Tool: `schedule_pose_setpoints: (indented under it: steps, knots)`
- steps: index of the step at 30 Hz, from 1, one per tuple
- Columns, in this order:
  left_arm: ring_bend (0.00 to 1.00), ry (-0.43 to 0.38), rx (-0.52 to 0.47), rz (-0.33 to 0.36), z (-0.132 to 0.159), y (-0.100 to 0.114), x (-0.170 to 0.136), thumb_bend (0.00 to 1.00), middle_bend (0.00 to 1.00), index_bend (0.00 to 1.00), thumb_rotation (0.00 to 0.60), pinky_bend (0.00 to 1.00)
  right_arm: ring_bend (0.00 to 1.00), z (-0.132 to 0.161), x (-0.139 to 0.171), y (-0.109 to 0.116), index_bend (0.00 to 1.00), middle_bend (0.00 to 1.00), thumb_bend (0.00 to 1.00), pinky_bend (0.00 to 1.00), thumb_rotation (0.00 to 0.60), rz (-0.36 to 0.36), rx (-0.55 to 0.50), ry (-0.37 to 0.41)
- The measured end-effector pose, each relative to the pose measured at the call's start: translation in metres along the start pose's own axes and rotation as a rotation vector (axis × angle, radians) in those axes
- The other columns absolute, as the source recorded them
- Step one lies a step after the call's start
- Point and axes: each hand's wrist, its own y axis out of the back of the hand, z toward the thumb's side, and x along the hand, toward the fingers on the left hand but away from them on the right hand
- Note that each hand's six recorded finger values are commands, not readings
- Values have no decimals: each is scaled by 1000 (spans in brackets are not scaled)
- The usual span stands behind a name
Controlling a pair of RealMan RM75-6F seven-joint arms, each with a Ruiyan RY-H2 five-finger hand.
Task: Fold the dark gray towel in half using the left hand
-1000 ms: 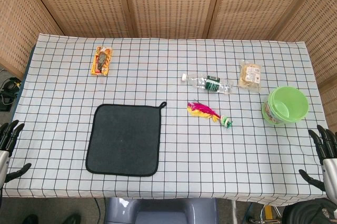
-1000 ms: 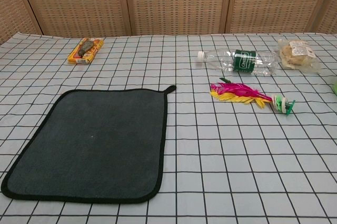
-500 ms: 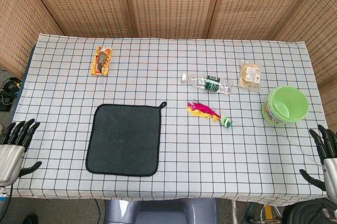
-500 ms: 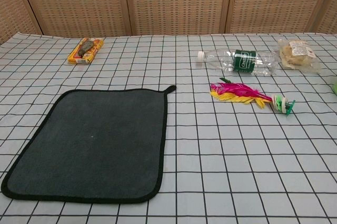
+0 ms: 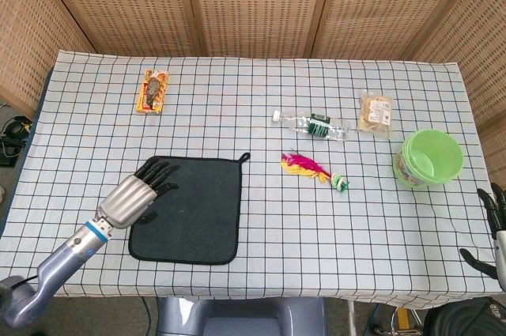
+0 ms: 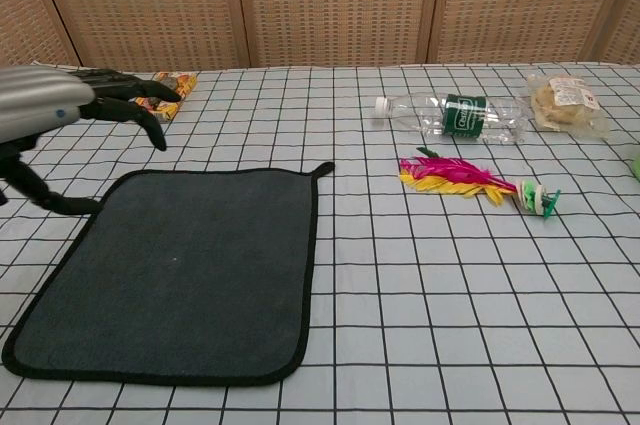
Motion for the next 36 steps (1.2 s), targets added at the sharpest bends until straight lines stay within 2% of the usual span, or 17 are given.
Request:
schedule_pose_setpoints:
  steps: [8,14,23,36]
  knots:
    - [0,-190,103,-21,43,-11,71,347,0,370,600,0,0,-3,-5,-4,10,0,0,0,600,5,24,-21]
    - [0,-284,182,-77,73,-27,102,386,0,378,600,0,0,-4,-8,-8,15,0,0,0,600,18,33,-29]
    - [0,-311,240,-134,88,-49,118,394,0,379,600,0,0,-8,-11,-9,16,0,0,0,600,21,28,-38]
    - [0,-303,244,-152,96,-65,134,394,0,383,600,0,0,-12,-12,-6,16,0,0,0,600,15,18,-44]
